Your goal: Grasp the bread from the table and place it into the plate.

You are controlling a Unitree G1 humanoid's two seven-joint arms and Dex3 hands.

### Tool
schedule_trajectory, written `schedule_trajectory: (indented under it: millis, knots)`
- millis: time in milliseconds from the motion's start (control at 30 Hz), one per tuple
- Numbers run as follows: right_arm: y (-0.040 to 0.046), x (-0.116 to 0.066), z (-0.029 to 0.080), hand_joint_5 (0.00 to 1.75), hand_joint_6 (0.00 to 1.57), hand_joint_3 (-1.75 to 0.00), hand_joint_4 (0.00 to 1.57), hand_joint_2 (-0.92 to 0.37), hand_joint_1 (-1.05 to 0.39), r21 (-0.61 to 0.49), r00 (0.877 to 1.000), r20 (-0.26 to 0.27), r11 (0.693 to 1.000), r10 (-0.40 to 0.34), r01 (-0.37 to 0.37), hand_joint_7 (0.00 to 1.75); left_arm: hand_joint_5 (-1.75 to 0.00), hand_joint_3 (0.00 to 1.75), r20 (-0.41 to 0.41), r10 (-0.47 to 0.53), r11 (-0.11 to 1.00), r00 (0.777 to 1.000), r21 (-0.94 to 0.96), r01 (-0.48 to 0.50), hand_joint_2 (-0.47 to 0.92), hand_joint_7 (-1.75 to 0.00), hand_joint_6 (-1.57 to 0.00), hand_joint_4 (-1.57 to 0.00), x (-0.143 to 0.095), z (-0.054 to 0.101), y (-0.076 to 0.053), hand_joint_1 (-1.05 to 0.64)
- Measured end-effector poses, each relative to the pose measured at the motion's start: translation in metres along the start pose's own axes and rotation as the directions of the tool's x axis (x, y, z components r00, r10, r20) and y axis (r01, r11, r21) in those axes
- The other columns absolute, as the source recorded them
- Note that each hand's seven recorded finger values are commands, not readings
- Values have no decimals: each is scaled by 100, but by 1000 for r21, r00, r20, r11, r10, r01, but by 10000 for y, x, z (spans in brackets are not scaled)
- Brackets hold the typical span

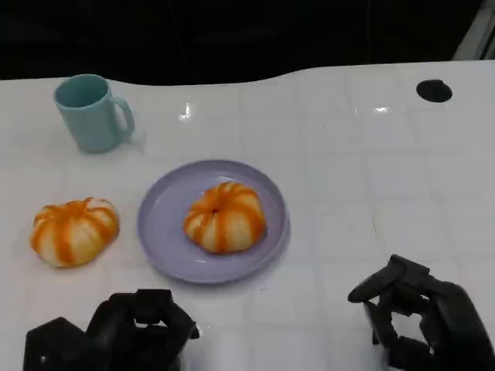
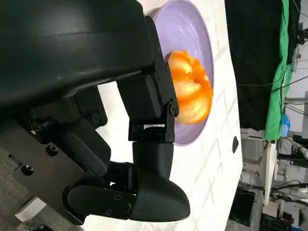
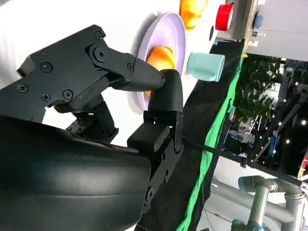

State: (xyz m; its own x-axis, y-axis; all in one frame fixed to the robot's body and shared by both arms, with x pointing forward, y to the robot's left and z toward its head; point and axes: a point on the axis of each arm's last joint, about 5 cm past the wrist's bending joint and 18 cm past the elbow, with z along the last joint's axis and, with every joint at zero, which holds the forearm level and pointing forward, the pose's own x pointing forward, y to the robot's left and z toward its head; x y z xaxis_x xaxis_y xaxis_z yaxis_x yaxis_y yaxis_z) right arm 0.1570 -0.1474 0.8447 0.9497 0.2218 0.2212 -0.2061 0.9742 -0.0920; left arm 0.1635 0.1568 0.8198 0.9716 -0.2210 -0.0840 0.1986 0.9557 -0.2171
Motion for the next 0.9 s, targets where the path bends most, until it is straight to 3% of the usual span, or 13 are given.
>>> schedule_trajectory:
  millis: [900]
  knots:
    - [5,-5,-46,175,82,-84,92,-64,-44,-1,1000,-2,1000,17,-17,141,-123,63,2,2,1000,1000,-2,-2,57,-80,-141,-157,30,-15,6,-105]
